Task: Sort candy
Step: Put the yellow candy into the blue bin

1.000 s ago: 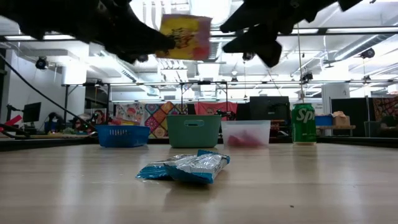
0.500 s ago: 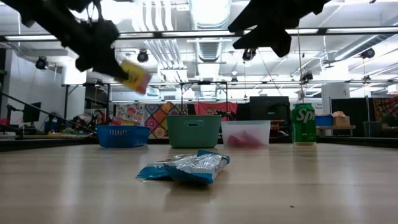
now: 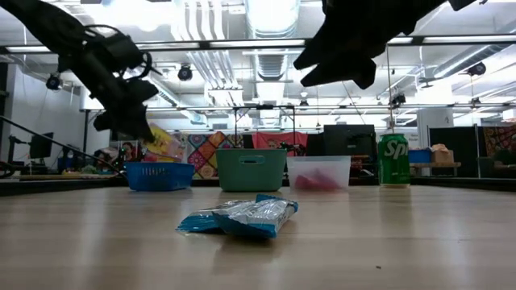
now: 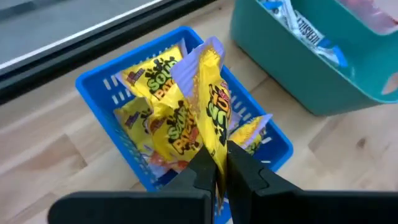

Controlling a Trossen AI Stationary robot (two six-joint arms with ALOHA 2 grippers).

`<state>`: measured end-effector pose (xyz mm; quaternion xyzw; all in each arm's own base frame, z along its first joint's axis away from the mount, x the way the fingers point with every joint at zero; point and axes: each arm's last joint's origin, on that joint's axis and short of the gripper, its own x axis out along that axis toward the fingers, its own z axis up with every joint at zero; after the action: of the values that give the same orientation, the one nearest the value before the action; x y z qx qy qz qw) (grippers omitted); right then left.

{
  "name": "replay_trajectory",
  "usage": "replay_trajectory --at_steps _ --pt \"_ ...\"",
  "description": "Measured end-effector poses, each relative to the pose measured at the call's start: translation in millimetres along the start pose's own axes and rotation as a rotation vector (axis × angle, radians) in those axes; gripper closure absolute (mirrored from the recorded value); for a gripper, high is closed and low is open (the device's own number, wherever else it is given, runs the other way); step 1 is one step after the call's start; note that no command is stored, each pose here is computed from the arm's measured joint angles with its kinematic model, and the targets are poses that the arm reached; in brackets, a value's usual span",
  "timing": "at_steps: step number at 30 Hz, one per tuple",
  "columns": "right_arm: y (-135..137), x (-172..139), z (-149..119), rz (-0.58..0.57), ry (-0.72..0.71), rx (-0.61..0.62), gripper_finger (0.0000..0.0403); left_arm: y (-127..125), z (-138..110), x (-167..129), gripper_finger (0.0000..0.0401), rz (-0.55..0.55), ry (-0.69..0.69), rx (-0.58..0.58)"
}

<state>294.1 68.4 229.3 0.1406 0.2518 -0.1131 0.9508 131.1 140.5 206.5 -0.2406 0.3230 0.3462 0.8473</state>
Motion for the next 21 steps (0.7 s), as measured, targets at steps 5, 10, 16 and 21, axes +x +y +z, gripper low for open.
replay_trajectory --at_steps 5,10,16,21 --pt "0 2 -1 -0.003 0.003 -0.001 0.0207 2 1 14 0.0401 0.003 0.027 0.019" --pt "0 2 -1 -0.003 0.003 0.0 0.0207 3 2 21 0.04 0.017 0.029 0.018" --pt "0 2 -1 -0.004 0.003 0.008 0.0207 3 4 22 0.0366 0.04 0.008 0.024" --pt "-1 2 -1 -0.005 0.002 0.04 0.0207 4 3 21 0.0321 0.079 0.006 0.026"
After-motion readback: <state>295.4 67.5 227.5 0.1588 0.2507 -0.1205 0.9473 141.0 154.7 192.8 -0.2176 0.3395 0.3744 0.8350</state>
